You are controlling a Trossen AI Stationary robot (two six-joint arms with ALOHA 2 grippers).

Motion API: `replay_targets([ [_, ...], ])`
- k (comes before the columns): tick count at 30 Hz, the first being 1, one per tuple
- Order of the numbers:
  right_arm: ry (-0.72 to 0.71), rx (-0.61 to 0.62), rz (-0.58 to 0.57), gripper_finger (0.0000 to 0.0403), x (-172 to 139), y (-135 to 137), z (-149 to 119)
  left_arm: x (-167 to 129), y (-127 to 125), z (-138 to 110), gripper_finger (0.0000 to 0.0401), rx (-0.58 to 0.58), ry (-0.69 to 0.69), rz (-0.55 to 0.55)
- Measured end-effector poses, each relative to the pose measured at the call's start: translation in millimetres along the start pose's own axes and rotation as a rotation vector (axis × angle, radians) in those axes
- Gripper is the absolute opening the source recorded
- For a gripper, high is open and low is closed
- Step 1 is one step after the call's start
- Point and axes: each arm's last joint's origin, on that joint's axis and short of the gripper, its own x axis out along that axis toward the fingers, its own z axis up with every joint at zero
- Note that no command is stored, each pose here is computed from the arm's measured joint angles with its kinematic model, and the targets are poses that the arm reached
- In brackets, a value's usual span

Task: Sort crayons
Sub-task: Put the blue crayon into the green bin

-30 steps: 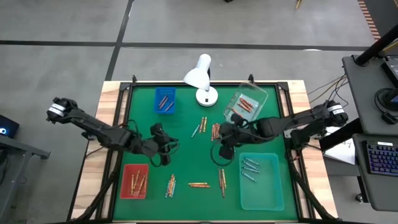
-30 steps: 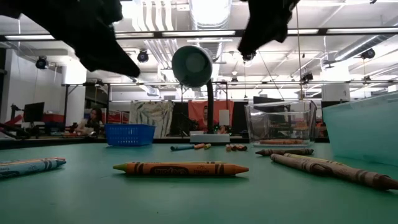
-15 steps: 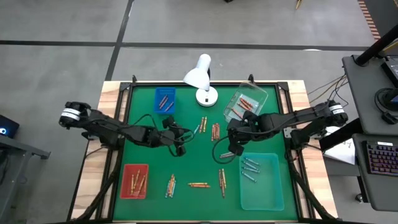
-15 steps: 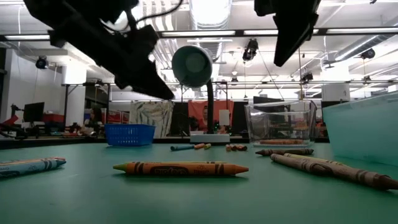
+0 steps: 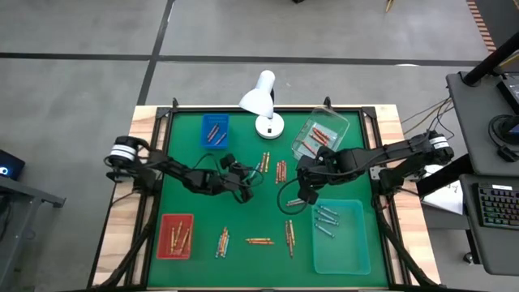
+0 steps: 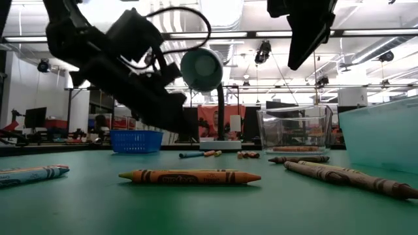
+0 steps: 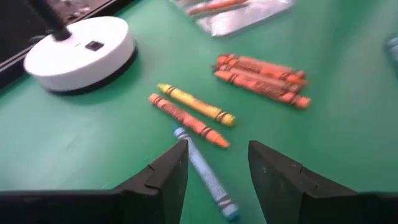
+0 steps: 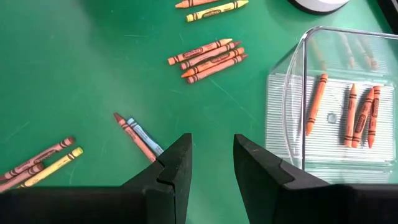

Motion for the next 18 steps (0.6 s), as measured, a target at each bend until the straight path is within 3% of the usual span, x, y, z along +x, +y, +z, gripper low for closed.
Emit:
replay_targets([
  [18, -0.006, 0.029, 0.004, 0.0107, 0, 1, 1, 28, -1, -18, 0.0150, 0.007, 0.049, 0.063],
])
